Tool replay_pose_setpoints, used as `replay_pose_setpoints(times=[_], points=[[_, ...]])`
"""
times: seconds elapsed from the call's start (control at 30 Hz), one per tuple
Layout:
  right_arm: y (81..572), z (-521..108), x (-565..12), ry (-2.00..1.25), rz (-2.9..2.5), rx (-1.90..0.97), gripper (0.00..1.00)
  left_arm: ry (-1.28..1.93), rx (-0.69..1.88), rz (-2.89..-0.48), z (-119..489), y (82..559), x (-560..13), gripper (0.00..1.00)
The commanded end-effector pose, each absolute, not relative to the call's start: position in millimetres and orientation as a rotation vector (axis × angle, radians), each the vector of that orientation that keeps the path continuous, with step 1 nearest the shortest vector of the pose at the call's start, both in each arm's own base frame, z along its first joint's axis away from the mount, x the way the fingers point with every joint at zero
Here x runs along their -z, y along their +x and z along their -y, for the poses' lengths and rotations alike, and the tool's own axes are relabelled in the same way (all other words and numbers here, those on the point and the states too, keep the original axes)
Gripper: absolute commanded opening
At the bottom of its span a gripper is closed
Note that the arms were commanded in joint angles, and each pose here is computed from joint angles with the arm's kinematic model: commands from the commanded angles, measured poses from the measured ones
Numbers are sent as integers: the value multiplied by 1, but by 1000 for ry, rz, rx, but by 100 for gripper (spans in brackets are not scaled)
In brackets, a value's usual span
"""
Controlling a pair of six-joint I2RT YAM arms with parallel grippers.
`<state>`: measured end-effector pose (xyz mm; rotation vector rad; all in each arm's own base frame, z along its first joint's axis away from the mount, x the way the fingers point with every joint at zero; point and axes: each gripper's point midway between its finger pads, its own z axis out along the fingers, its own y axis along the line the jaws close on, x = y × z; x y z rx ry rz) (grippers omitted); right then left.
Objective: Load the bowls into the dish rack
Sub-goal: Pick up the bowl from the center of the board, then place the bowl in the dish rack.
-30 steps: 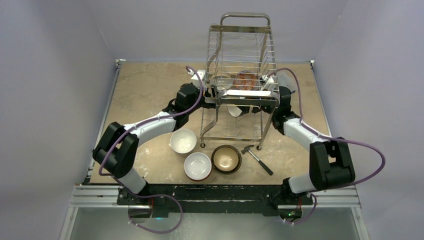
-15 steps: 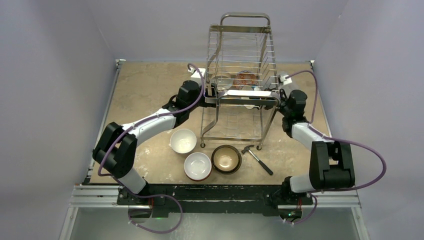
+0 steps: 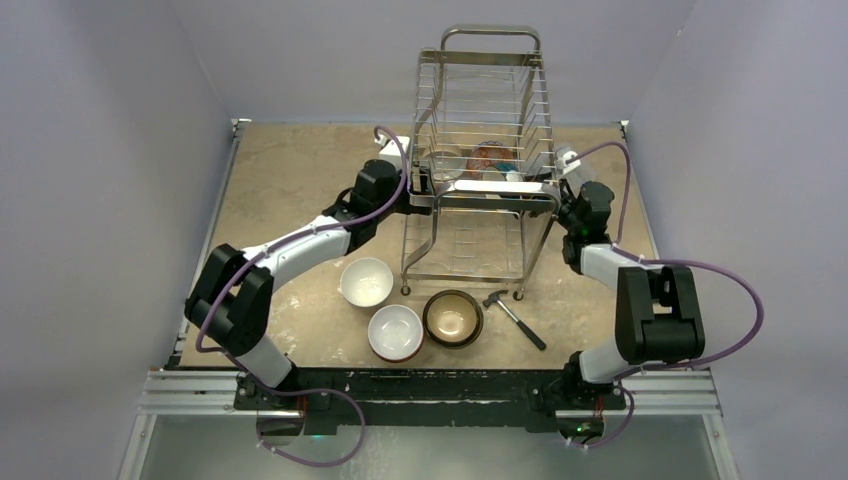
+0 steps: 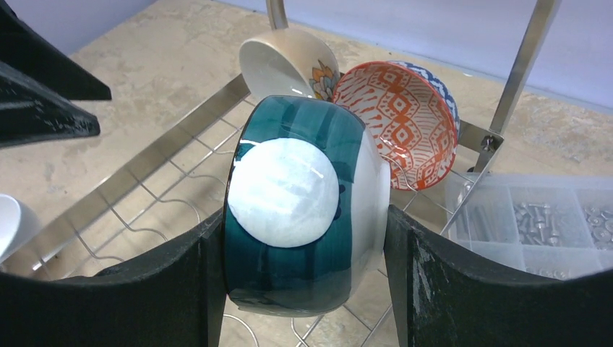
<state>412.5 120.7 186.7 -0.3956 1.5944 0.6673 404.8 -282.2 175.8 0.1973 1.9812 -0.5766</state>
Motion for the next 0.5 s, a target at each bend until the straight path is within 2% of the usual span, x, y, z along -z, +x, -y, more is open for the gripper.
replay_pose_setpoints(times=[0.0,0.47], points=[[424,-125,-243,-590,-1344,-541,0,216,614,-1908,287,413,-204,80],[420,-134,-241,-874,-1136,-379,0,284,716,-1899,302,405,-204,79]])
